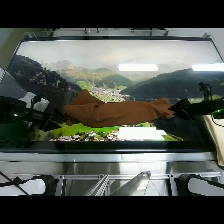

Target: Fold the shirts.

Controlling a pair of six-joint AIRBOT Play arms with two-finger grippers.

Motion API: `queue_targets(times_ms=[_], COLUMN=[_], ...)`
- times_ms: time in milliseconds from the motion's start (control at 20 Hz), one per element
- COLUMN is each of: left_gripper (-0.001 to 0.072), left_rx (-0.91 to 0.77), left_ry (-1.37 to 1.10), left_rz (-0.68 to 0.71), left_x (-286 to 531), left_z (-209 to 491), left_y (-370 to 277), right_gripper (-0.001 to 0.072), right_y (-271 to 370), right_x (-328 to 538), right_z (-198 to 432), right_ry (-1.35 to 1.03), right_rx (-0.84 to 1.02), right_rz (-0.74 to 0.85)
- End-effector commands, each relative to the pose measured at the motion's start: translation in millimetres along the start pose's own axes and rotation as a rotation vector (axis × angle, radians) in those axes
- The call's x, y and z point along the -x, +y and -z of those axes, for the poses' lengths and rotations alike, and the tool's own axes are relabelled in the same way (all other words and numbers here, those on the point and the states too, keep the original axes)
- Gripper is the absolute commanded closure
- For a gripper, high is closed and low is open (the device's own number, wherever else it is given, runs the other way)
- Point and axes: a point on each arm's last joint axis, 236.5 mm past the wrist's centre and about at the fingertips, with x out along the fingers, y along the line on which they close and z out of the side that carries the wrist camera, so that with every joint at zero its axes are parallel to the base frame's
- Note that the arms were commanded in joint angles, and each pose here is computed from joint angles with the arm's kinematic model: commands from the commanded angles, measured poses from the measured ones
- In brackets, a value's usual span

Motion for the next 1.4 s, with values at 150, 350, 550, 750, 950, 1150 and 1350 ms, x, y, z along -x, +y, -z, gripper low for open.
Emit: queue_targets(times_ms=[150, 350, 550, 750, 950, 1150, 1350], left_gripper=[0.0014, 0.0696, 0.0694, 0.0693, 0.069, 0.069, 0.0689], left_rx=[-0.066, -0.142, -0.277, -0.482, -0.764, -0.994, -1.045], left_ry=[-0.02, 0.024, 0.059, -0.13, -0.564, -1.049, -1.359], left_rz=[-0.053, -0.068, -0.046, -0.05, -0.116, -0.229, -0.4], left_x=[-35.0, -55.5, -30.4, 69.3, 206.3, 331.3, 384.9], left_z=[-35.2, -48.3, -38.3, -18.9, 26.0, 123.4, 199.7], left_y=[-7.3, -27.2, -75.3, -161.9, -265.7, -350.6, -373.0], right_gripper=[0.0224, 0.0624, 0.0687, 0.0688, 0.0689, 0.0689, 0.0689], right_y=[1.7, 56.1, 121.2, 191.0, 269.6, 362.2, 399.0], right_x=[-63.0, -87.5, -37.5, 91.1, 231.7, 347.9, 398.5], right_z=[28.3, 22.6, 3.6, -35.5, -25.9, 45.9, 84.3], right_ry=[0.143, 0.117, 0.051, -0.23, -0.576, -0.921, -1.152], right_rx=[-0.071, -0.03, 0.077, 0.316, 0.578, 0.882, 0.964], right_rz=[-0.045, -0.23, -0.45, -0.506, -0.474, -0.499, -0.391])
